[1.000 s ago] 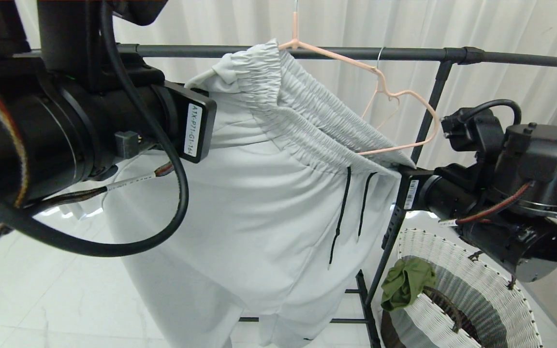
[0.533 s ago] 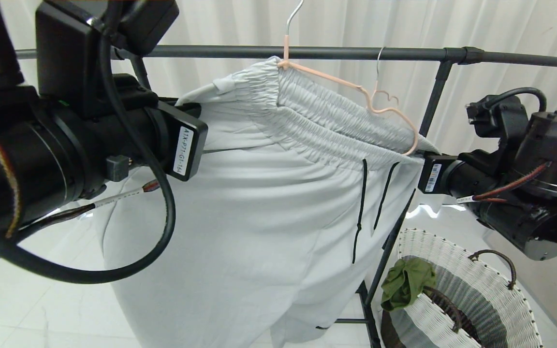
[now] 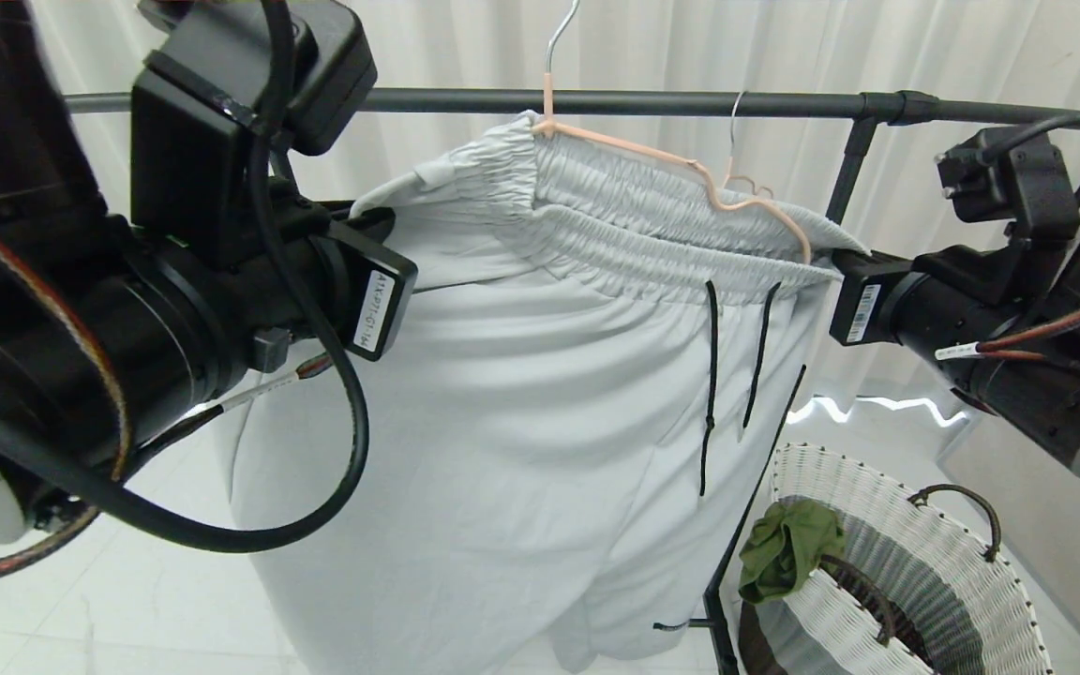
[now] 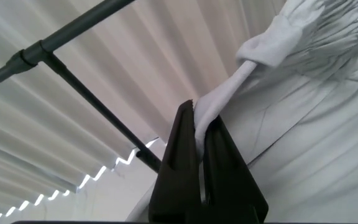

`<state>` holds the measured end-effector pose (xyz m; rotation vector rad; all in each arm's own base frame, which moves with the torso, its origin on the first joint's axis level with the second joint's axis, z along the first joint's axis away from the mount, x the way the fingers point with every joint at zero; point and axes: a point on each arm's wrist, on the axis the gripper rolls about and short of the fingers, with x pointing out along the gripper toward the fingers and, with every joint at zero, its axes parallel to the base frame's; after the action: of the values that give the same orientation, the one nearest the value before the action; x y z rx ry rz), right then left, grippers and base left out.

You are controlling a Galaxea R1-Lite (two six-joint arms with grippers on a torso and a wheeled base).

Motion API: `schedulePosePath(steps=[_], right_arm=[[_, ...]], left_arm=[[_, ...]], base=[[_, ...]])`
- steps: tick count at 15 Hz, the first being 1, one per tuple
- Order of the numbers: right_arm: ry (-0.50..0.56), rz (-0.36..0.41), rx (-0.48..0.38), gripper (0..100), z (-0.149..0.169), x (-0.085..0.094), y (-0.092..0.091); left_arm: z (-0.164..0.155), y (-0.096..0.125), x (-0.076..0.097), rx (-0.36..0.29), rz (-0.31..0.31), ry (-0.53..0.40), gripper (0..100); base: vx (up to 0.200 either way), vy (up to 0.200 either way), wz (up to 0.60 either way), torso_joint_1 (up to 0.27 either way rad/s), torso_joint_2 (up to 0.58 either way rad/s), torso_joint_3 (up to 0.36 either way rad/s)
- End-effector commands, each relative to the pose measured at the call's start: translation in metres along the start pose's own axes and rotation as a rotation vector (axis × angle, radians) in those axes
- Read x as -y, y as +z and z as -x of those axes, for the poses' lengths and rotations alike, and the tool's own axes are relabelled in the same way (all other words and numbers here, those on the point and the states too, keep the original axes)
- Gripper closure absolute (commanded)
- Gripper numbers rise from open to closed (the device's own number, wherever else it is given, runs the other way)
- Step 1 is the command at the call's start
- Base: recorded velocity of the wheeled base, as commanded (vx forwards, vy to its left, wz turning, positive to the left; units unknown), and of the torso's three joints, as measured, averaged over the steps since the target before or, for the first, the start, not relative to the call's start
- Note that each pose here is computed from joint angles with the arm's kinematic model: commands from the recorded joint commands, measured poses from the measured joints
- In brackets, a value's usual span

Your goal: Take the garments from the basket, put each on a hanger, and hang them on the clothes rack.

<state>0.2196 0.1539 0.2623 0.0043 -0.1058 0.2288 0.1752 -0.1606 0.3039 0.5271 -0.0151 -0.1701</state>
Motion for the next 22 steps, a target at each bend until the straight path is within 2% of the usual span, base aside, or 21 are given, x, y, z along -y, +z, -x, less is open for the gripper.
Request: schedulePosePath(steps=[1,2,6,8,10,11,12,13,20,21,22], right_arm=[[0.017,-0.001,0.036,100,0.002,0.0,0.011],[0.048,0.014,0.067,100,0.001,-0.003,0.02],[0.102,0.048,0.075,100,0.0,-0.011,0.021],[0.187,0.038,0.071,100,0.01,-0.033,0.02],[0.277,0.04,0.059,100,0.024,-0.054,0.016],[0.291,0.052,0.054,100,0.027,-0.057,0.014],[0.308,0.106,0.042,100,0.031,-0.06,0.008],[0.323,0.132,0.037,100,0.034,-0.062,0.005],[0.451,0.179,-0.012,100,0.063,-0.082,-0.013],[0.454,0.179,-0.013,0,0.064,-0.082,-0.014],[0.445,0.18,-0.015,0,0.065,-0.082,-0.014]], left_arm=[[-0.004,-0.003,0.005,-0.014,-0.012,-0.008,100],[-0.005,-0.005,0.007,-0.021,-0.02,-0.014,100],[-0.004,-0.012,0.011,-0.037,-0.052,-0.03,100],[-0.005,-0.012,0.012,-0.041,-0.042,-0.027,100],[-0.009,-0.011,0.012,-0.055,0.004,0.017,100],[-0.01,-0.01,0.013,-0.066,0.031,0.046,100],[-0.014,-0.008,0.013,-0.099,0.092,0.127,100],[-0.016,-0.007,0.013,-0.106,0.115,0.15,100],[-0.014,-0.002,0.011,-0.086,0.162,0.154,100],[-0.014,-0.002,0.011,-0.084,0.165,0.155,100],[-0.013,-0.001,0.01,-0.082,0.166,0.154,100]], base=[[0.0,0.0,0.0,0.0,0.0,0.0],[0.0,0.0,0.0,0.0,0.0,0.0],[0.0,0.0,0.0,0.0,0.0,0.0],[0.0,0.0,0.0,0.0,0.0,0.0],[0.0,0.0,0.0,0.0,0.0,0.0],[0.0,0.0,0.0,0.0,0.0,0.0],[0.0,0.0,0.0,0.0,0.0,0.0],[0.0,0.0,0.0,0.0,0.0,0.0],[0.0,0.0,0.0,0.0,0.0,0.0],[0.0,0.0,0.0,0.0,0.0,0.0],[0.0,0.0,0.0,0.0,0.0,0.0]])
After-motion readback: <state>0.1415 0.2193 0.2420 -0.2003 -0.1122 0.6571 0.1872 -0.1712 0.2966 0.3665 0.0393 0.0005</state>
